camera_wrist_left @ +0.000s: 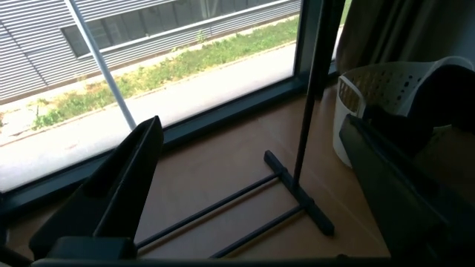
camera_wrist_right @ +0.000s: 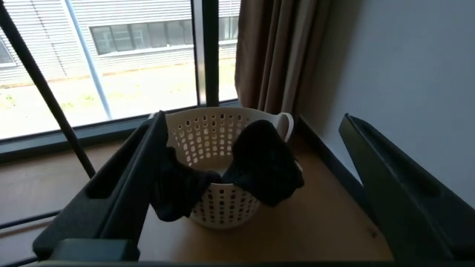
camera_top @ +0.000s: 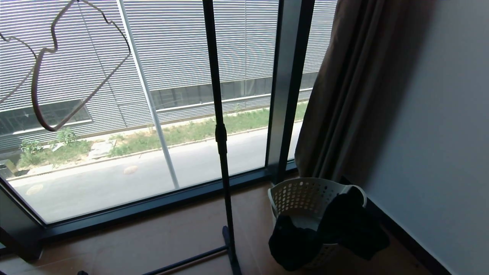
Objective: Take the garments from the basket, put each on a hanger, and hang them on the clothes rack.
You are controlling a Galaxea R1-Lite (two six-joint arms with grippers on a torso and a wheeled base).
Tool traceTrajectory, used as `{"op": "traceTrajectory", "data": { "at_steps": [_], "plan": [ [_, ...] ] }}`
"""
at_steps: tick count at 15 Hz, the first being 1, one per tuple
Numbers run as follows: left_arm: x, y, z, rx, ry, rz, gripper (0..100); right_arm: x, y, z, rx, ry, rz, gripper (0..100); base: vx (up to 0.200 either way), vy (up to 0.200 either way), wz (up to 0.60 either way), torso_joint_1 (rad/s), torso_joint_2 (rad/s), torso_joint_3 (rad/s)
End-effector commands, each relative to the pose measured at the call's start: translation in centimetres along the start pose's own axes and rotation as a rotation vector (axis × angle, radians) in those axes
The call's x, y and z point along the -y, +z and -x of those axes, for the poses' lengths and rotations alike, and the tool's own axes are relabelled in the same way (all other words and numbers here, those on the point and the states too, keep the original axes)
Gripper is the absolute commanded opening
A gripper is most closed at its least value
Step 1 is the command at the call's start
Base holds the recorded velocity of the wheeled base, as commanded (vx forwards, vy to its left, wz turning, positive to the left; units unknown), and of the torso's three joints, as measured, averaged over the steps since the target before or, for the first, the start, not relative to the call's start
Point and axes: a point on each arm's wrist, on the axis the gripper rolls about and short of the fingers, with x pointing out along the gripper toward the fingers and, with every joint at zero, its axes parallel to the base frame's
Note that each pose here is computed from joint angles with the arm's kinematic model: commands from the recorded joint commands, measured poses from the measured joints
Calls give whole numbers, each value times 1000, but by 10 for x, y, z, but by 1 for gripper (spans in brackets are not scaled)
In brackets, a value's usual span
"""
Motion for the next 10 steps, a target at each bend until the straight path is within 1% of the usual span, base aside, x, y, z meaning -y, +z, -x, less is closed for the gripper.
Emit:
{"op": "traceTrajectory", "data": {
  "at_steps": [1, 8, 10],
  "plan": [
    [0, 0, 0, -1, 0, 0, 100, 0, 0, 0, 1, 0, -1, 100, 0, -200, 0, -2, 7, -2],
    [0, 0, 0, -1, 0, 0, 100, 0, 0, 0, 1, 0, -1, 100, 0, -200, 0, 2, 2, 2],
    [0, 0, 0, -1, 0, 0, 100, 0, 0, 0, 1, 0, -1, 100, 0, 0, 0, 0, 0, 0]
  ]
}}
